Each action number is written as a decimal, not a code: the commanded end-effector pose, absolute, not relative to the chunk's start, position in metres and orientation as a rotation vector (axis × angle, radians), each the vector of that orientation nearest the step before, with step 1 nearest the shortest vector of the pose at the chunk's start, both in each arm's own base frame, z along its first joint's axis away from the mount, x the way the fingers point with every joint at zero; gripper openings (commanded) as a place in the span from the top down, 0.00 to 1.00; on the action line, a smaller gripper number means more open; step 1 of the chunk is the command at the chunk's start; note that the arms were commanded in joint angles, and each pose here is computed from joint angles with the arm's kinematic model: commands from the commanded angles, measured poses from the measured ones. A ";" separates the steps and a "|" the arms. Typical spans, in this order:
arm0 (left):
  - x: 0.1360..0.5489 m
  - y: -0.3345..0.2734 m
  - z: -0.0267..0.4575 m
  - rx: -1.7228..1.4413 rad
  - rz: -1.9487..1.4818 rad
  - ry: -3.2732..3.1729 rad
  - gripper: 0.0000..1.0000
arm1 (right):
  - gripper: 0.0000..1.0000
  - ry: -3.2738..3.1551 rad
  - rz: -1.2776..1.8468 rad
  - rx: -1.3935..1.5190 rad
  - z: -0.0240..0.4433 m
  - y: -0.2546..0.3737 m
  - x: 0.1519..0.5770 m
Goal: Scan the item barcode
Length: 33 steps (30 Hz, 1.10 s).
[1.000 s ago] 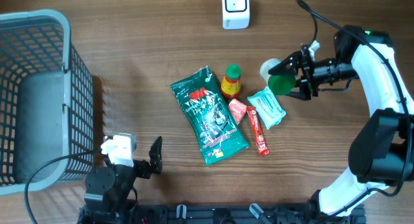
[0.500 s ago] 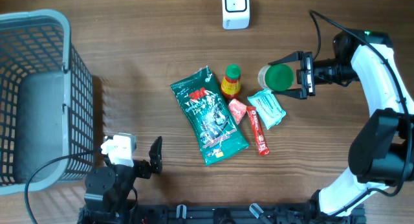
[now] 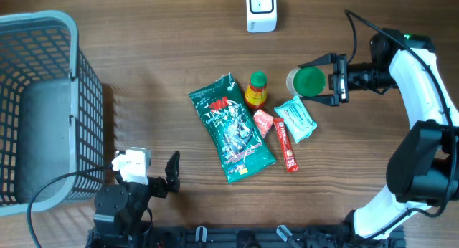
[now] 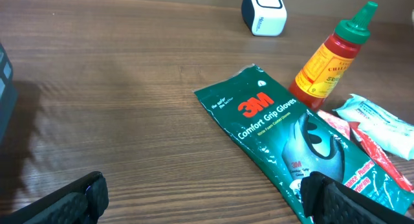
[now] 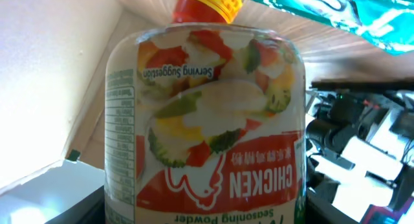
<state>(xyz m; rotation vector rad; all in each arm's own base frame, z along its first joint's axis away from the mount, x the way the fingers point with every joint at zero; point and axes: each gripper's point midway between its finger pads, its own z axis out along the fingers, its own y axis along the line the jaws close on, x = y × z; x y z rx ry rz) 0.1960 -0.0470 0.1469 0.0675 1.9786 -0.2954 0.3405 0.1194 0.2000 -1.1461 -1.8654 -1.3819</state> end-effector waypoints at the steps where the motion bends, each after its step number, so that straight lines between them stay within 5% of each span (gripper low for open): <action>1: 0.195 -0.050 0.148 0.099 -0.300 1.968 0.00 | 0.42 -1.911 -1.484 -1.081 0.206 0.119 0.350; 14: 0.195 -0.050 0.148 0.099 -0.300 1.968 0.00 | 0.42 -2.526 -1.747 -0.655 0.193 0.109 0.405; 25: 0.195 -0.050 0.148 0.099 -0.300 1.969 0.00 | 0.41 -2.792 -2.174 -0.064 0.232 0.171 0.483; 33: 0.195 -0.050 0.148 0.099 -0.300 1.968 0.00 | 0.37 -2.946 -2.277 -0.259 0.162 0.188 0.568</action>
